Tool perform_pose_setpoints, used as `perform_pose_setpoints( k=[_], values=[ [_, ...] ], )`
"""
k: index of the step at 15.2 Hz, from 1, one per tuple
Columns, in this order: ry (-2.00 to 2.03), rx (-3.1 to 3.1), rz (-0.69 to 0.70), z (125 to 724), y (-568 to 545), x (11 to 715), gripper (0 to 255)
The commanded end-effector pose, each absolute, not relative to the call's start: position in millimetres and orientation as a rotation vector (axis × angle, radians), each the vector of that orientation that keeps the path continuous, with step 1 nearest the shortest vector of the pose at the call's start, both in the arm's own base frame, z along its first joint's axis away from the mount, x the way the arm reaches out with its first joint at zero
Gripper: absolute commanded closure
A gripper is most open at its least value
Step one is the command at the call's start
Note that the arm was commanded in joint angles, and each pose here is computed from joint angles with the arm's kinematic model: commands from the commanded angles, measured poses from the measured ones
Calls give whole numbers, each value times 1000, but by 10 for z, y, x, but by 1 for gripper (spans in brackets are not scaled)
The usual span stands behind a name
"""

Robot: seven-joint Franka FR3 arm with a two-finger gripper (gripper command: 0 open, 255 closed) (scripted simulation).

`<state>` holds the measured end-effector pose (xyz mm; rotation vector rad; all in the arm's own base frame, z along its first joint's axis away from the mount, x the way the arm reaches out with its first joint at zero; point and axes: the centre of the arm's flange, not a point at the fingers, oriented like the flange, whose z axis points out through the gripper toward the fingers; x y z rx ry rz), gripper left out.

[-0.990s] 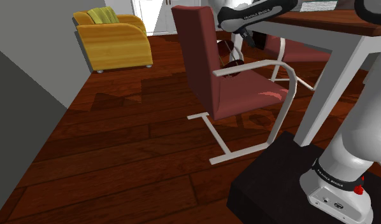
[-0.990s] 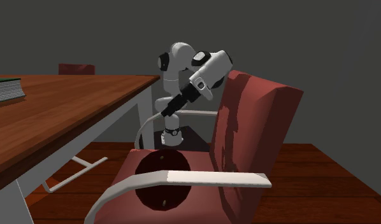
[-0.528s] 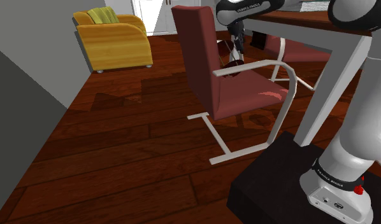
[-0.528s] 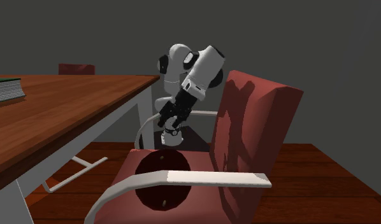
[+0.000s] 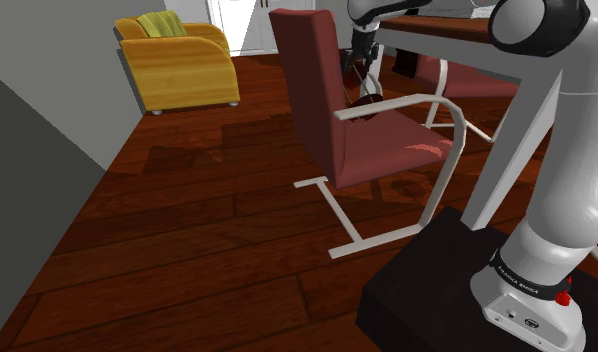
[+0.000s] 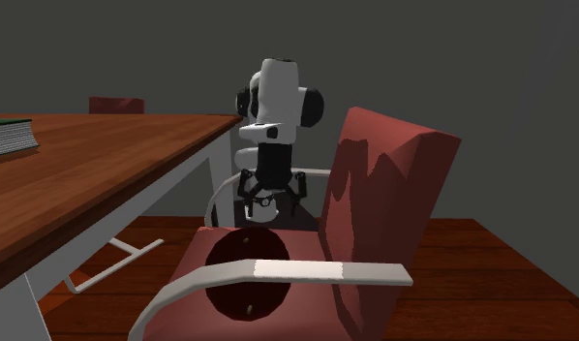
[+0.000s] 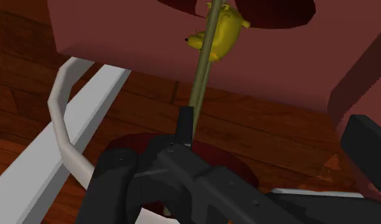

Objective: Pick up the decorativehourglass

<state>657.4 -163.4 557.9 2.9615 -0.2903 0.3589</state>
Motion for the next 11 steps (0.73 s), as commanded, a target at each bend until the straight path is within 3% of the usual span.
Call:
perform_pose_setpoints(
  k=[1, 7, 8, 11],
  values=[
    [-546, 2984, 389, 5253, -2177, 6509, 0],
    [-546, 2984, 389, 4936, -2177, 6509, 0],
    [-442, 2960, 602, 5683, -1780, 6682, 0],
    [-483, 2967, 525, 5524, -1918, 6631, 0]
  ],
)
